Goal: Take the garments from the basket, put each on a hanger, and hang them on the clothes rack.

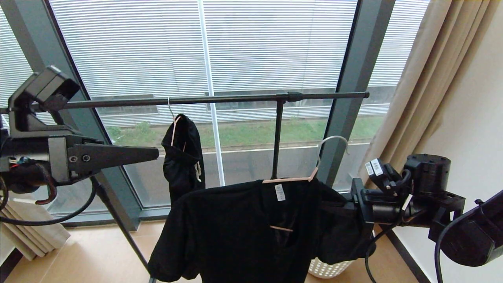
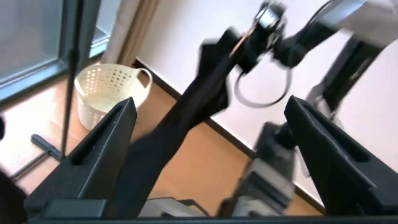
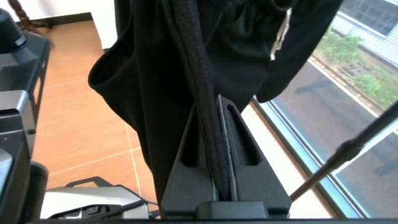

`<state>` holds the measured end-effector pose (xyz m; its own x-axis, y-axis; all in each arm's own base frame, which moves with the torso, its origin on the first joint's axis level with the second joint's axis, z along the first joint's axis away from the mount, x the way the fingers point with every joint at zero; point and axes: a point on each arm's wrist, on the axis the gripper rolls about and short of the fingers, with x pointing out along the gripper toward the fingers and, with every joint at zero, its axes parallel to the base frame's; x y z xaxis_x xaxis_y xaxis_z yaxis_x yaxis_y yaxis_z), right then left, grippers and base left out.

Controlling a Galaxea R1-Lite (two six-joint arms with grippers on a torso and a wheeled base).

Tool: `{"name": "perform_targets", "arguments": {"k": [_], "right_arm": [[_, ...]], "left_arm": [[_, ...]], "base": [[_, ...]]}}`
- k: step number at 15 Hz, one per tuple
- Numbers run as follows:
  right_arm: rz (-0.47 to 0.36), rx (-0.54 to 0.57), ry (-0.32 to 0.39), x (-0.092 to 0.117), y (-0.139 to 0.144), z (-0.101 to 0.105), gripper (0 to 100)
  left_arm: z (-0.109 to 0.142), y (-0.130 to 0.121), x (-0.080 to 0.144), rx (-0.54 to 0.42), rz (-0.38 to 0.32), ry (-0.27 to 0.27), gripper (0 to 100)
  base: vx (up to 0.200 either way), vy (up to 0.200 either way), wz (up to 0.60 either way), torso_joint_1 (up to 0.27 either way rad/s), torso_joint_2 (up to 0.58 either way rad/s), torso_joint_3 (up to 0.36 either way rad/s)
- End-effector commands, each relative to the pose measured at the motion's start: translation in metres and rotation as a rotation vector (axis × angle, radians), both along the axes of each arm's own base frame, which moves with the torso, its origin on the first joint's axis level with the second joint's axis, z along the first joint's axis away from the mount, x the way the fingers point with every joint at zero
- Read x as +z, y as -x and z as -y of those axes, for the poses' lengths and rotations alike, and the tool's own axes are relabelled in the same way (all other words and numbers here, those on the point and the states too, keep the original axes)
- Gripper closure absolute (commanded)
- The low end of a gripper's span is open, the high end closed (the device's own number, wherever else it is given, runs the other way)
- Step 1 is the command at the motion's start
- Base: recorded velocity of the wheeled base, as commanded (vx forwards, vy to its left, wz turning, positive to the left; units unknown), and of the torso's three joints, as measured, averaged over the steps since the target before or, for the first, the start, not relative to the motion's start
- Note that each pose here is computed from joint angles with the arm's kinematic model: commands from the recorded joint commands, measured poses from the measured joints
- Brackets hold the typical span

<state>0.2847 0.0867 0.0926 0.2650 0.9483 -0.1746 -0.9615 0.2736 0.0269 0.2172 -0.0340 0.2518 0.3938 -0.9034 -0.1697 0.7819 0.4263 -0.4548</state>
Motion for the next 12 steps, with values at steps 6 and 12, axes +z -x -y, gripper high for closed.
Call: {"name": "perform_targets", "arguments": {"k": [6,12], "right_arm": [[0.009,0.02,0.005,-0.001,0.004,-0.004,100],[0.038,0.028,0.015,-0.001,0.006,-0.004,100]], "left_arm": [[0.095,-0.032,-0.004,-0.159,0.15,-0.36,0],[0.12,-0.052,-0.038,-0.287,0.173,-0.455,0]], "base": [[0.0,0.0,0.0,0.0,0.0,0.0],[0.0,0.0,0.0,0.0,0.0,0.0]]}}
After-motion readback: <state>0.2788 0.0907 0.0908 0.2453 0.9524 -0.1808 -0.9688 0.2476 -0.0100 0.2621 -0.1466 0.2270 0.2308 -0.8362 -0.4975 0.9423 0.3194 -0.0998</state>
